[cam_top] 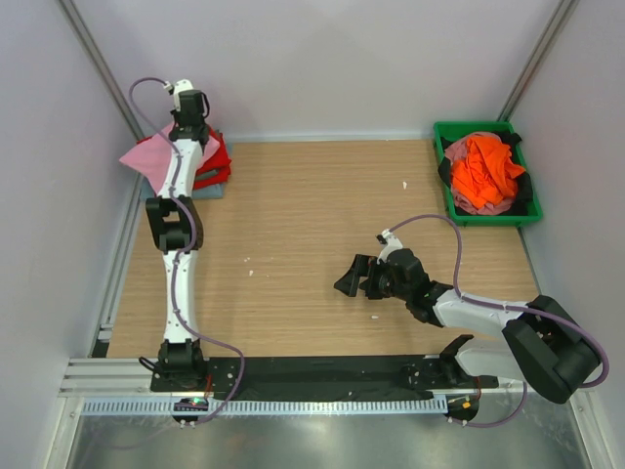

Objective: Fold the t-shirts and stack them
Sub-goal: Neatly place the folded tshirt to the corner, then reset both grippers

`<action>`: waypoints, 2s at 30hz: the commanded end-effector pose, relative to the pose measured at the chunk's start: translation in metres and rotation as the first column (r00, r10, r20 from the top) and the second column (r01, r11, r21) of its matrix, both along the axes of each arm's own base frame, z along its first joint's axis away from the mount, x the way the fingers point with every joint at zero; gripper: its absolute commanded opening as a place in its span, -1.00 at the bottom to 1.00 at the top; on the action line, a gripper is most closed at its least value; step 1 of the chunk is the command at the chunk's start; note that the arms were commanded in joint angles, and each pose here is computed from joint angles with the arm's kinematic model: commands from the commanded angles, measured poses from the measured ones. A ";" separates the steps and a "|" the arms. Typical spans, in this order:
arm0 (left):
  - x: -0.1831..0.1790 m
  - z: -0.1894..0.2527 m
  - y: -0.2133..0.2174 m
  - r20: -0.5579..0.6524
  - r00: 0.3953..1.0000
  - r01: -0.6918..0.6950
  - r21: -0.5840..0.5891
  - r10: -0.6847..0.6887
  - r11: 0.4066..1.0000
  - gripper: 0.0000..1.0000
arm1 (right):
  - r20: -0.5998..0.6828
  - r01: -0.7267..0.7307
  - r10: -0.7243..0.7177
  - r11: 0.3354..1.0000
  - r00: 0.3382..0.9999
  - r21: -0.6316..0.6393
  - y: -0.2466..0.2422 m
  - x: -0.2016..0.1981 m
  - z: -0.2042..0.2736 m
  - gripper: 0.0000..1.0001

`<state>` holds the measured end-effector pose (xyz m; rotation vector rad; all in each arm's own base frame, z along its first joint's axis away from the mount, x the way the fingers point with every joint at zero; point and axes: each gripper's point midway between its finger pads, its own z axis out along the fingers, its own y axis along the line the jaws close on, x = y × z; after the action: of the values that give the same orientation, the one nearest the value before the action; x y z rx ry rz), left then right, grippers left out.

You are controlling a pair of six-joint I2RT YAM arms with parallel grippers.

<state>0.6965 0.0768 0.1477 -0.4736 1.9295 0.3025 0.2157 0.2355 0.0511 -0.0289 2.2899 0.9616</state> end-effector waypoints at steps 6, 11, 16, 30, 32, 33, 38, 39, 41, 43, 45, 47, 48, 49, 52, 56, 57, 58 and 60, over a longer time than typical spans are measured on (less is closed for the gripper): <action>0.022 0.039 -0.042 0.124 0.984 0.124 0.036 -0.128 0.992 -1.00 | 0.052 0.002 -0.004 0.999 0.999 0.041 0.008 0.009 0.015 0.99; 0.024 0.044 -0.052 0.135 0.978 0.152 0.050 -0.158 0.987 -1.00 | 0.055 0.002 -0.005 0.999 0.998 0.040 0.008 0.010 0.016 0.99; 0.024 0.036 -0.054 0.120 0.978 0.164 0.049 -0.169 0.985 -1.00 | 0.052 0.000 -0.003 0.999 0.999 0.041 0.008 0.009 0.016 0.99; 0.019 0.051 -0.070 0.128 0.974 0.180 0.062 -0.186 0.982 0.31 | 0.049 0.005 -0.007 0.999 0.999 0.037 0.008 0.010 0.015 0.99; 0.014 0.078 -0.074 0.165 0.969 0.177 0.072 -0.187 0.982 0.56 | 0.050 0.006 -0.008 0.999 0.999 0.036 0.008 0.010 0.015 1.00; 0.012 0.087 -0.082 0.177 0.964 0.187 0.075 -0.198 0.979 0.66 | 0.052 0.007 -0.008 0.999 0.999 0.036 0.008 0.011 0.015 0.99; -0.012 0.170 -0.119 0.278 0.929 0.221 0.115 -0.245 0.968 0.94 | 0.058 0.012 -0.015 0.999 0.998 0.038 0.007 0.012 0.016 0.99; -0.018 0.179 -0.138 0.287 0.919 0.244 0.122 -0.270 0.962 0.96 | 0.059 0.015 -0.017 0.999 0.998 0.039 0.007 0.011 0.016 1.00; -0.031 0.207 -0.157 0.315 0.903 0.259 0.149 -0.294 0.954 0.99 | 0.060 0.014 -0.016 0.999 0.998 0.038 0.006 0.011 0.016 1.00; -0.055 0.245 -0.192 0.358 0.870 0.297 0.170 -0.340 0.939 1.00 | 0.061 0.016 -0.019 0.999 0.998 0.037 0.006 0.011 0.016 0.99; -0.084 0.277 -0.232 0.385 0.833 0.347 0.196 -0.397 0.917 0.99 | 0.063 0.016 -0.019 0.999 0.998 0.039 0.006 0.011 0.017 1.00; -0.106 0.276 -0.259 0.351 0.826 0.392 0.204 -0.440 0.897 0.99 | 0.062 0.023 -0.025 0.999 0.998 0.038 0.005 0.012 0.017 0.99; -0.125 0.279 -0.289 0.344 0.805 0.439 0.203 -0.483 0.875 0.99 | 0.061 0.026 -0.028 0.999 0.998 0.036 0.005 0.012 0.017 0.99; -0.148 0.295 -0.298 0.357 0.787 0.463 0.197 -0.503 0.864 0.99 | 0.064 0.030 -0.032 0.999 0.997 0.035 0.004 0.013 0.018 0.99; -0.209 0.272 -0.353 0.259 0.737 0.612 0.136 -0.624 0.779 0.99 | 0.059 0.051 -0.052 0.998 0.997 0.030 0.001 0.013 0.016 1.00; -0.302 0.186 -0.405 -0.001 0.621 0.784 0.004 -0.784 0.621 1.00 | 0.053 0.070 -0.072 0.997 0.996 0.031 -0.003 0.011 0.016 0.99; -0.330 0.171 -0.417 -0.046 0.581 0.812 -0.025 -0.813 0.583 0.99 | 0.052 0.073 -0.074 0.997 0.996 0.030 -0.004 0.010 0.015 0.99; -0.351 0.151 -0.416 -0.099 0.567 0.816 -0.069 -0.818 0.574 0.99 | 0.051 0.074 -0.075 0.997 0.996 0.032 -0.004 0.010 0.016 0.99; -0.407 0.098 -0.389 -0.223 0.539 0.814 -0.107 -0.812 0.570 0.99 | 0.051 0.086 -0.087 0.996 0.995 0.028 -0.007 0.009 0.015 1.00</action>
<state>0.3589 -0.3520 0.3399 0.4732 1.8767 -0.3550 0.2201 0.2304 0.0576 0.0229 2.2603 0.9404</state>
